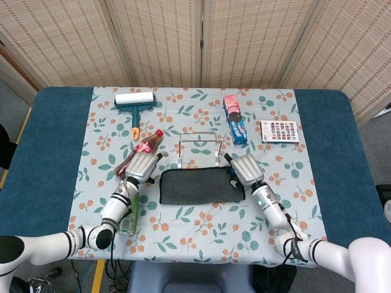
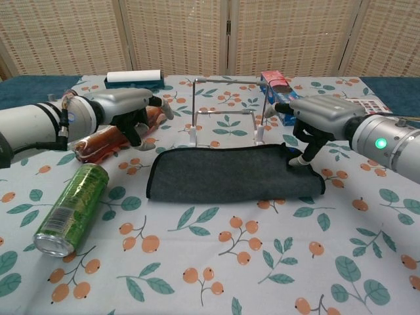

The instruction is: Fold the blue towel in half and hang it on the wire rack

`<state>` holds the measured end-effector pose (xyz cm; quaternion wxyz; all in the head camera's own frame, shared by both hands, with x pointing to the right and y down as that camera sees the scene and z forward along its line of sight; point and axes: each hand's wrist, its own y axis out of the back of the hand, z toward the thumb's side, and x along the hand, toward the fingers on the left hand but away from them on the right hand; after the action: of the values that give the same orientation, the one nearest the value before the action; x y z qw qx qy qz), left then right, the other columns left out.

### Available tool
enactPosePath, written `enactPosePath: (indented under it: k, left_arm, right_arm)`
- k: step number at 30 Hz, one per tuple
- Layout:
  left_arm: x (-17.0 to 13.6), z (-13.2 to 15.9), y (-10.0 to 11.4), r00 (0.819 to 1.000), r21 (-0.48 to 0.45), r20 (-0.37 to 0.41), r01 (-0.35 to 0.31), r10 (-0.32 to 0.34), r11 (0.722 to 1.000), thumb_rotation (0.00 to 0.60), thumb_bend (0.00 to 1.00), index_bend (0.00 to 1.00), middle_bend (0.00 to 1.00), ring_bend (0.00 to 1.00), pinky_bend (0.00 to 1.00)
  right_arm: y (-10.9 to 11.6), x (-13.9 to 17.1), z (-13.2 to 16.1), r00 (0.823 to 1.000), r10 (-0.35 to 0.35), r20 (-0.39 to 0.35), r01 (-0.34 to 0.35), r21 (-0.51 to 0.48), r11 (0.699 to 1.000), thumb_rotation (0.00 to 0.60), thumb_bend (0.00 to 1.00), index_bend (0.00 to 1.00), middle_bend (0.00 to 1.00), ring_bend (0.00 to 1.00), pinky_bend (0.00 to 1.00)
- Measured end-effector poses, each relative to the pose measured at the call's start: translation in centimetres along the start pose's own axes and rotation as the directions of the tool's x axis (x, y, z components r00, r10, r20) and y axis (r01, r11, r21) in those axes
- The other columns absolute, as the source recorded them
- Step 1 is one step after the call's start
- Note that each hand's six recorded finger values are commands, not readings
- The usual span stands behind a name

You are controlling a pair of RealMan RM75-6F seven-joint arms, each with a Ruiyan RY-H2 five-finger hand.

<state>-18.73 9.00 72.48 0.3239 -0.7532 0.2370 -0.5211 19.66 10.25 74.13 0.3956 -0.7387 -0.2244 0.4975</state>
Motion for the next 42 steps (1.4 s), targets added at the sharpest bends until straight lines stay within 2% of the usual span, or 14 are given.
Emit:
enactPosePath:
  k: [5,16,20,23,27,32,42]
  left_arm:
    - [-0.9,-0.4,0.5,1.0,-0.009,-0.008,-0.02,0.02,1.0,0.6,0.29,0.2,0.83,0.81,1.0]
    - [-4.4,-2.9,3.0,0.992,-0.025,-0.046,-0.118,0.117,0.993,0.6,0.29,0.21,0.73,0.69,1.0]
    - [-5.9,-4.2,3.8,0.986,-0.014,-0.064,-0.155,0.153,0.988,0.6,0.29,0.23,0.7,0.63,1.0]
    - [-7.0,-5.0,4.2,0.982,-0.012,-0.078,-0.175,0.173,0.985,0.6,0.29,0.25,0.68,0.58,0.95]
    - [-8.3,-5.8,4.9,0.975,-0.005,-0.089,-0.204,0.202,0.979,0.6,0.29,0.26,0.64,0.54,0.84]
    - [-9.8,-6.4,5.3,0.968,0.008,-0.089,-0.237,0.236,0.972,0.6,0.29,0.26,0.62,0.51,0.81]
    - [-12.8,-7.4,5.5,0.959,-0.015,-0.103,-0.268,0.265,0.963,0.6,0.29,0.26,0.61,0.51,0.77]
  right_arm:
    - [1.2,0.7,-0.5,0.999,-0.037,0.003,0.037,-0.021,0.999,0.6,0.11,0.08,0.85,0.87,1.0]
    - [3.9,3.4,-3.0,0.994,-0.106,0.005,0.106,0.004,0.994,0.6,0.12,0.11,0.83,0.86,1.0]
    - [5.3,4.7,-3.9,0.988,-0.155,0.002,0.155,-0.01,0.988,0.6,0.2,0.18,0.83,0.86,1.0]
    - [5.8,5.7,-4.4,0.985,-0.169,-0.019,0.169,0.001,0.986,0.6,0.22,0.26,0.82,0.85,1.0]
    - [5.3,6.8,-4.2,0.987,-0.142,-0.075,0.144,0.034,0.989,0.6,0.23,0.32,0.82,0.85,1.0]
    - [3.9,8.0,-3.9,0.984,-0.089,-0.156,0.107,0.112,0.988,0.6,0.21,0.34,0.82,0.85,1.0]
    - [1.7,6.8,-5.9,0.982,-0.032,-0.188,0.079,0.247,0.966,0.6,0.16,0.36,0.84,0.86,1.0]
